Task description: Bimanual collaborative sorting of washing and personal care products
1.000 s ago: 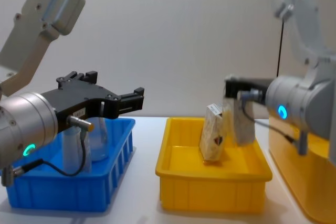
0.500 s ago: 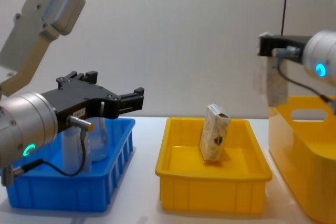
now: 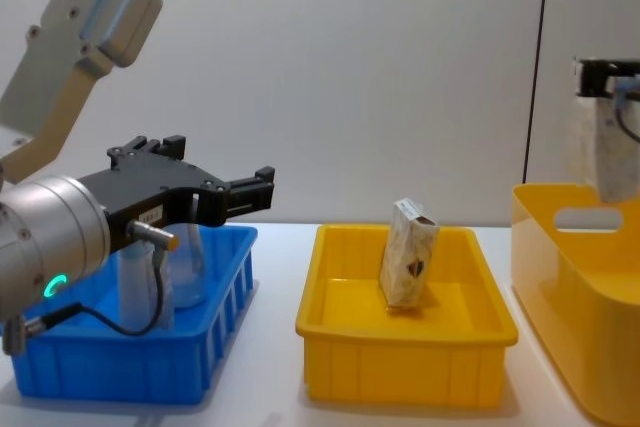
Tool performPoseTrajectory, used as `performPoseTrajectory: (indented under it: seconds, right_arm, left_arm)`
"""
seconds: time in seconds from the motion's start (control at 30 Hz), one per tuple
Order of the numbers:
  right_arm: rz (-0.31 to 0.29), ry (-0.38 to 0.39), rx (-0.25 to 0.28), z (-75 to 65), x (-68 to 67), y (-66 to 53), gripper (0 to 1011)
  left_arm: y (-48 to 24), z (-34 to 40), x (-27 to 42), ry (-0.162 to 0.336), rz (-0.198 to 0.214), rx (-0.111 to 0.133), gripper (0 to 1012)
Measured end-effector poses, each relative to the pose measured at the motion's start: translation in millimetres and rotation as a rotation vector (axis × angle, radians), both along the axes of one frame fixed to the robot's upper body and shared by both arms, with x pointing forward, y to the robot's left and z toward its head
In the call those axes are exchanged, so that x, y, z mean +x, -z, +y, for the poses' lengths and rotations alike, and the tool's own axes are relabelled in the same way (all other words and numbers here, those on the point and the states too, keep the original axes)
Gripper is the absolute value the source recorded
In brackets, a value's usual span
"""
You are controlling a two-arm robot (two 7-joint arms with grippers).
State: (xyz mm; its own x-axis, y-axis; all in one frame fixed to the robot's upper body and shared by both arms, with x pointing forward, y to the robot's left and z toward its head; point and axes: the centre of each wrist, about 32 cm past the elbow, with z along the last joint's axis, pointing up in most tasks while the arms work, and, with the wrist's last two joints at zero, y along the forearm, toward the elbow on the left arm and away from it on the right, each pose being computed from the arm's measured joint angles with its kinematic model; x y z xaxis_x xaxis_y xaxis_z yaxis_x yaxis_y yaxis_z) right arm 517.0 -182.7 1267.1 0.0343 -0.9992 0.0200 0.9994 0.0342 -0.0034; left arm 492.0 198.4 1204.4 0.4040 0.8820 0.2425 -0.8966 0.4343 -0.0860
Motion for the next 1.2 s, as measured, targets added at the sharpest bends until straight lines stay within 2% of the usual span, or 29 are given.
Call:
performPoseTrajectory:
  seconds: [0.2, 0.43, 0.47, 0.5, 0.73, 0.77, 0.8, 0.87, 1.07, 1.1, 1.2]
  right_arm:
    - [0.043, 0.032, 0.001, -10.9, -1.5, 3.0, 39]
    - [0.094, 0.053, 0.013, -20.9, -0.3, 12.1, 56]
    - [0.104, 0.056, 0.016, -22.8, 0.2, 14.3, 103]
    - [0.104, 0.056, 0.016, -22.8, 0.2, 14.3, 103]
    - [0.14, 0.06, 0.023, -29.6, 2.0, 23.5, 375]
    - [0.142, 0.06, 0.023, -30.2, 2.1, 24.3, 375]
    - [0.142, 0.06, 0.023, -30.2, 2.1, 24.3, 397]
    - [0.146, 0.06, 0.022, -31.0, 2.2, 25.5, 505]
    - [0.148, 0.058, 0.014, -32.2, 1.7, 27.4, 710]
    - [0.146, 0.055, 0.012, -32.3, 1.3, 27.9, 710]
    - [0.135, 0.044, 0.008, -32.4, 0.5, 27.8, 827]
  left_arm:
    - [0.0, 0.0, 0.0, 0.0, 0.0, 0.0, 1001]
    - [0.0, 0.0, 0.0, 0.0, 0.0, 0.0, 1001]
    - [0.0, 0.0, 0.0, 0.0, 0.0, 0.0, 1001]
    - [0.0, 0.0, 0.0, 0.0, 0.0, 0.0, 1001]
    - [0.0, 0.0, 0.0, 0.0, 0.0, 0.0, 1001]
    - [0.0, 0.0, 0.0, 0.0, 0.0, 0.0, 1001]
    - [0.0, 0.0, 0.0, 0.0, 0.0, 0.0, 1001]
    - [0.0, 0.0, 0.0, 0.0, 0.0, 0.0, 1002]
    - [0.0, 0.0, 0.0, 0.0, 0.0, 0.0, 1001]
    - [0.0, 0.0, 0.0, 0.0, 0.0, 0.0, 1002]
    - [0.0, 0.0, 0.0, 0.0, 0.0, 0.0, 1001]
